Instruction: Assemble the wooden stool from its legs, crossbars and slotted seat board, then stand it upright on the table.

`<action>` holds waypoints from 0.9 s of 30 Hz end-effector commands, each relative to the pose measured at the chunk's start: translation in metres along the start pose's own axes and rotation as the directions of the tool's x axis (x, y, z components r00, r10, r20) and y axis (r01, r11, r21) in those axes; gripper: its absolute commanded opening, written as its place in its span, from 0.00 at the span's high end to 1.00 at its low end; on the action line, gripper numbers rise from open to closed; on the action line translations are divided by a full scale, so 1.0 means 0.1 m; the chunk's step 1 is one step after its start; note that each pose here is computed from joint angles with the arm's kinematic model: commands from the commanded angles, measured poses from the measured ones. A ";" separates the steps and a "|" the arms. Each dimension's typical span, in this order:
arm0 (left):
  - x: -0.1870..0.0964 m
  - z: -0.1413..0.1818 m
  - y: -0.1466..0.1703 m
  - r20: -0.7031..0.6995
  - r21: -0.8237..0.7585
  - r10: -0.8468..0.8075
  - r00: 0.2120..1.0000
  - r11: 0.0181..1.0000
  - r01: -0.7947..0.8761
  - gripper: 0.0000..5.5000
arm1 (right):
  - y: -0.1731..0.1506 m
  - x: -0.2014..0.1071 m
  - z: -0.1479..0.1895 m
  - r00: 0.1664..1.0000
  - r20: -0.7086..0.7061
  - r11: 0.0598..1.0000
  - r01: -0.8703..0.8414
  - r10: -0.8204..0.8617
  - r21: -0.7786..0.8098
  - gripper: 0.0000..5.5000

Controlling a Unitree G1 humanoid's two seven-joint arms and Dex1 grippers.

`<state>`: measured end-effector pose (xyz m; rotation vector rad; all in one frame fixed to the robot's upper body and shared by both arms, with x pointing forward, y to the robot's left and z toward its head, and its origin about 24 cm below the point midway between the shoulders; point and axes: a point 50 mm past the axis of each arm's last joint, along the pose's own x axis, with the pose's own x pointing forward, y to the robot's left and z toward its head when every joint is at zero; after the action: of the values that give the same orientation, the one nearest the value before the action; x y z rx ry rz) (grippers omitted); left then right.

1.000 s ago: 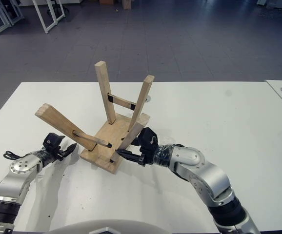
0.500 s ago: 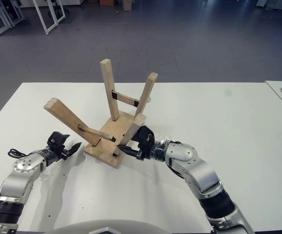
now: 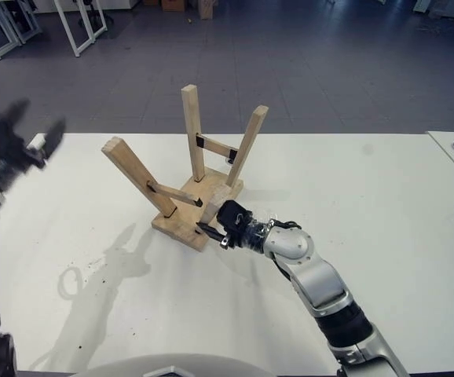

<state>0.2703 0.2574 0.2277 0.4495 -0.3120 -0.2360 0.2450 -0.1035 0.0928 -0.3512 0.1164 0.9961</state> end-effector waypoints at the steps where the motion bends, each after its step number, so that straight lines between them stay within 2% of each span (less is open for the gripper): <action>1: 0.21 0.45 -0.18 0.203 0.053 -0.113 0.973 0.993 0.105 0.42 | -0.07 -0.07 -0.40 0.972 -0.230 0.993 0.064 -0.039 0.101 0.63; 5: 0.32 0.61 -0.69 0.236 0.141 -0.365 0.901 0.930 0.340 0.42 | -0.12 -0.05 -0.42 0.966 -0.255 0.993 0.066 -0.038 0.100 0.63; 9: 0.39 0.42 -1.10 0.163 0.181 -0.505 0.848 0.860 0.477 0.42 | -0.13 0.01 -0.37 0.968 -0.250 0.990 0.062 -0.029 0.126 0.63; 18: 0.58 0.02 -1.36 0.045 0.204 -0.563 0.825 0.814 0.544 0.42 | -0.20 0.02 -0.41 0.959 -0.285 0.989 0.040 0.001 0.140 0.63; 27: 0.59 -0.09 -1.54 0.009 0.233 -0.608 0.794 0.773 0.590 0.42 | -0.26 0.03 -0.42 0.946 -0.324 0.992 0.036 0.004 0.119 0.63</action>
<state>0.3031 0.1134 0.1630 0.7329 -0.2644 -0.8460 0.2752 -0.1055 0.0989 -0.3529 0.2127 0.9883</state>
